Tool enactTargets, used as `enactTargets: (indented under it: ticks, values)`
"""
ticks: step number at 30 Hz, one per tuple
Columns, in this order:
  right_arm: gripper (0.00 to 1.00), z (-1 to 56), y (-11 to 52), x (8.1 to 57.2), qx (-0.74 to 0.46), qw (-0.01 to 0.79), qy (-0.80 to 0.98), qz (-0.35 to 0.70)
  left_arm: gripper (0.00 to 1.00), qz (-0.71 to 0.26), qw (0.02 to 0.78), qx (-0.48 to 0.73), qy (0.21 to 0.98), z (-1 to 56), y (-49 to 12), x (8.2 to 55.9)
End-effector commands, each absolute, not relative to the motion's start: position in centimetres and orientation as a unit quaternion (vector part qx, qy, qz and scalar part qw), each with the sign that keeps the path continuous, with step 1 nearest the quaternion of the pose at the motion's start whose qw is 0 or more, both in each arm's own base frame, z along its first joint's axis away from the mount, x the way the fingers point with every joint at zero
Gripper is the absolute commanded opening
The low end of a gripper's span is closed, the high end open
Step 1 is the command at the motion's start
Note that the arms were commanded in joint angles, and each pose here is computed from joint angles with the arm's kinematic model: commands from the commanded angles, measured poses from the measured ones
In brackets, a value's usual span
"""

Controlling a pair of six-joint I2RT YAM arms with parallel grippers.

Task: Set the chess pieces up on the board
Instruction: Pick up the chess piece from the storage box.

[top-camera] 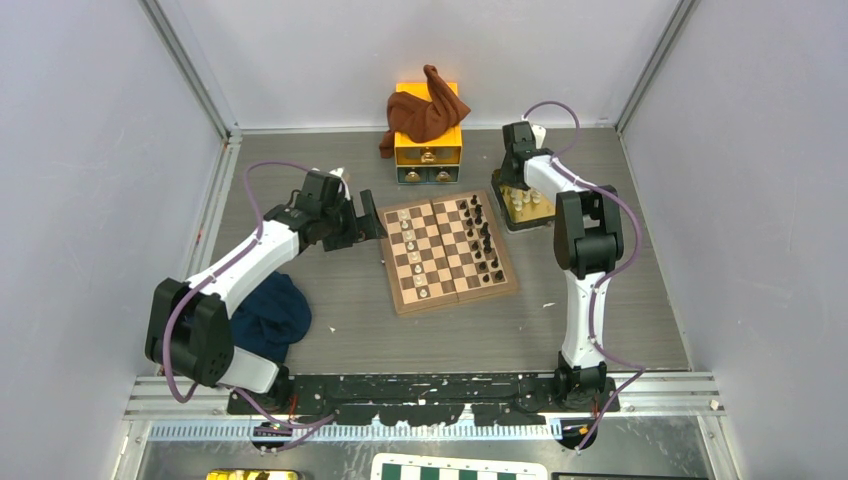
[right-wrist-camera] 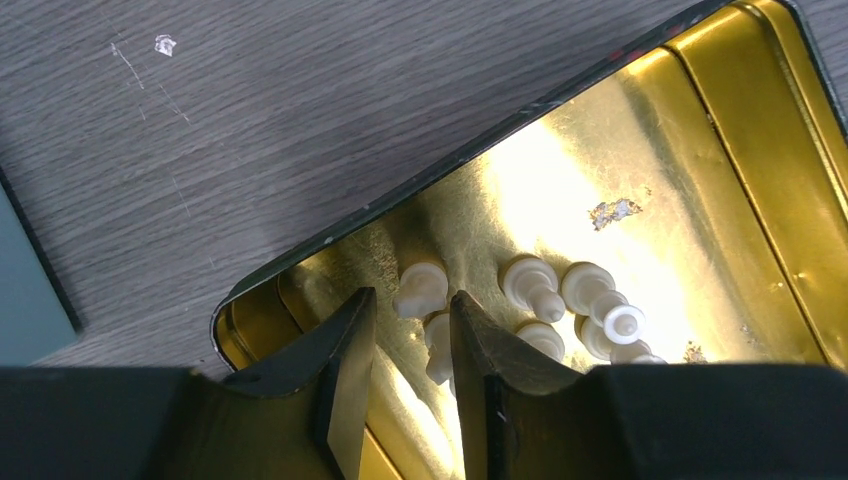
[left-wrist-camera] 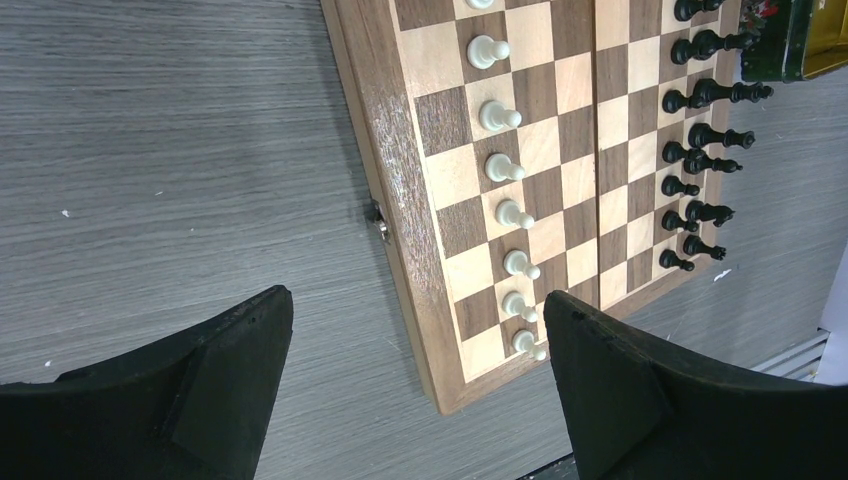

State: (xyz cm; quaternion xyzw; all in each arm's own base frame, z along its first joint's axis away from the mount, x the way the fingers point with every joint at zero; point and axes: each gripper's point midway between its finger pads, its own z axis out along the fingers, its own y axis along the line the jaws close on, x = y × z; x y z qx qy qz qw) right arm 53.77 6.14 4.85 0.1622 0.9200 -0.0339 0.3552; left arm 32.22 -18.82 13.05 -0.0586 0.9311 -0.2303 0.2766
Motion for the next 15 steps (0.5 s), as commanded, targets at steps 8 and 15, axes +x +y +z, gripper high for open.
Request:
enactTargets:
  ticks: [8, 15]
  values:
    - [0.35, 5.86, 5.73, 54.81, 0.175, 0.375, 0.91, -0.031, 0.96, -0.25, 0.294, -0.048, 0.921, 14.4, -19.62, 33.04]
    - [0.25, 5.82, 5.48, 54.85, 0.175, 0.376, 0.909, -0.034, 0.96, -0.251, 0.289, -0.047, 0.923, 14.11, -19.74, 33.01]
